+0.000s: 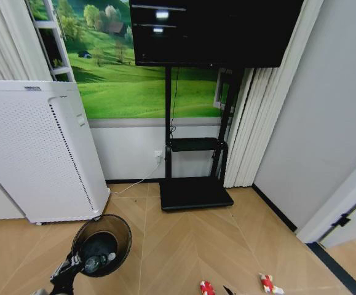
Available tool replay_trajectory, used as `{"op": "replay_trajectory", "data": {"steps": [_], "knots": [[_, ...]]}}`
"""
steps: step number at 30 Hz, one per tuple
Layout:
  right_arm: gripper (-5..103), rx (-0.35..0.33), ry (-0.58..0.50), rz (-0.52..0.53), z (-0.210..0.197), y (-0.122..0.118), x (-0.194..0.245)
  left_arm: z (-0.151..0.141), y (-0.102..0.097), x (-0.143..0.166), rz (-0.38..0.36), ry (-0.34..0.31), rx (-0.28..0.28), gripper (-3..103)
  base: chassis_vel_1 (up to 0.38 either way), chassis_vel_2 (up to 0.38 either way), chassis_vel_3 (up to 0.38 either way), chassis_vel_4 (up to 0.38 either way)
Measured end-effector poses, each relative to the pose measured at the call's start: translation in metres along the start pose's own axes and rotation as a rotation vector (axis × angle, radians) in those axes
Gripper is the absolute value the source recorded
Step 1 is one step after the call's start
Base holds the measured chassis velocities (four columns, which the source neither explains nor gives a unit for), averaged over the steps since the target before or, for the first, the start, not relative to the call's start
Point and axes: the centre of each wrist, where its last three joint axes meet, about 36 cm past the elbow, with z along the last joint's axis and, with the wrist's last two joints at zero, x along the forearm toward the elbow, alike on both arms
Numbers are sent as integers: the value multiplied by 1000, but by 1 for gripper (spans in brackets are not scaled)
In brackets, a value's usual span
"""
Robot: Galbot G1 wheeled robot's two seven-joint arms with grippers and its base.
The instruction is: Pick up the trash bin and place the garbage on the floor into it.
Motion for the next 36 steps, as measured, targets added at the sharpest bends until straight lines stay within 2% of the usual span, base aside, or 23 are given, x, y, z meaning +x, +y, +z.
{"op": "replay_trajectory", "data": {"steps": [18, 28, 36], "knots": [[100, -11, 43, 9, 12, 10, -23, -7, 2, 8, 1, -8, -5, 7, 0, 0, 0, 0], [100, -9, 68, 13, 16, 15, -25, -1, 4, 3, 0, 1, 9, 7, 0, 0, 0, 0], [100, -7, 76, -1, 14, 24, -44, 1, 7, 2, -3, 7, 12, 7, 0, 0, 0, 0]]}}
